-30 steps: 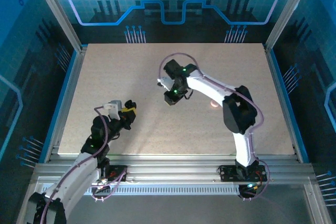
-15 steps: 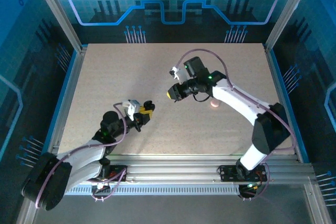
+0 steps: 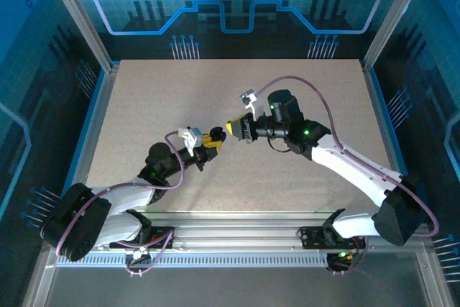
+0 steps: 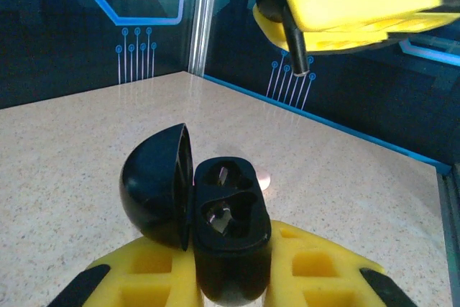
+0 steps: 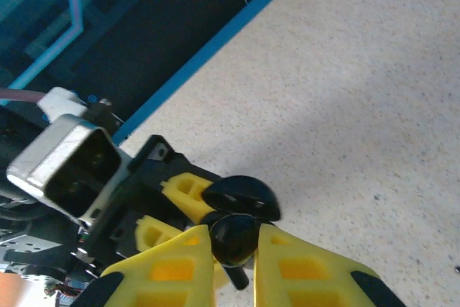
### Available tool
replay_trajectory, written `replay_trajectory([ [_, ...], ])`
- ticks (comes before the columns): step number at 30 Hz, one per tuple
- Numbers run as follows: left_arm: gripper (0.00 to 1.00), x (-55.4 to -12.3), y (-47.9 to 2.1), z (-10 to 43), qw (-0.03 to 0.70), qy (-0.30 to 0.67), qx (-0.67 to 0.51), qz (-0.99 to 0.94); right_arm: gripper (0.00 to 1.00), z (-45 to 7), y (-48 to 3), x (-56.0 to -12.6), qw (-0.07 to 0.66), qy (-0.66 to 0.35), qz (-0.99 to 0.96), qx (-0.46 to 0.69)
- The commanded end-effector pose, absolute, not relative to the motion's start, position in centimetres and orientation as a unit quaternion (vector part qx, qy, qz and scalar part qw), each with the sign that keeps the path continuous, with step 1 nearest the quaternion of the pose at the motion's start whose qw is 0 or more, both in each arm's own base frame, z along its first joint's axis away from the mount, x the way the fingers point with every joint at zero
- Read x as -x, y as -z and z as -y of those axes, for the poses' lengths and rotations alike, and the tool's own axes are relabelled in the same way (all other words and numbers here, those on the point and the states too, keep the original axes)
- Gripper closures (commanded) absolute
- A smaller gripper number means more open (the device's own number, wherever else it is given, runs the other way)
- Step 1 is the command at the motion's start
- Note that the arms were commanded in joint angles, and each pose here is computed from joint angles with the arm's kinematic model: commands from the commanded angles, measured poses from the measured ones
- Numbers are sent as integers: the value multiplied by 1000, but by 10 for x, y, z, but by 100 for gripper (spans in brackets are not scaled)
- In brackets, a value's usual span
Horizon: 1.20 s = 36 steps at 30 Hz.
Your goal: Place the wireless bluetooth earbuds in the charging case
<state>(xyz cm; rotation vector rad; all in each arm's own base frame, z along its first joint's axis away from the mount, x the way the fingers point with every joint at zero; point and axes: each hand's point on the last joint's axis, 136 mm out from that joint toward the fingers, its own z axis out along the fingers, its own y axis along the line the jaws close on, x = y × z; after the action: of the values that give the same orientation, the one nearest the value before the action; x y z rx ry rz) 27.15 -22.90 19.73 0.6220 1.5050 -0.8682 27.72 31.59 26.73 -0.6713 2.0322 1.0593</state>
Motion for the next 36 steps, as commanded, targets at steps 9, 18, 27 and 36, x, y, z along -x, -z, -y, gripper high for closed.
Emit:
replay_trajectory([
  [9, 83, -275, -240, 238, 637, 411, -257, -600, 83, -334, -289, -275, 426, -423, -754, 268],
  [18, 84, -277, -246, 240, 642, 429, -239, -588, 83, -343, -282, -276, 424, -415, -755, 280],
  [27, 84, -278, -254, 240, 647, 448, -226, -574, 83, -343, -271, -277, 422, -404, -761, 282],
  [36, 84, -277, -260, 241, 649, 456, -226, -565, 82, -343, -267, -281, 425, -392, -766, 281],
])
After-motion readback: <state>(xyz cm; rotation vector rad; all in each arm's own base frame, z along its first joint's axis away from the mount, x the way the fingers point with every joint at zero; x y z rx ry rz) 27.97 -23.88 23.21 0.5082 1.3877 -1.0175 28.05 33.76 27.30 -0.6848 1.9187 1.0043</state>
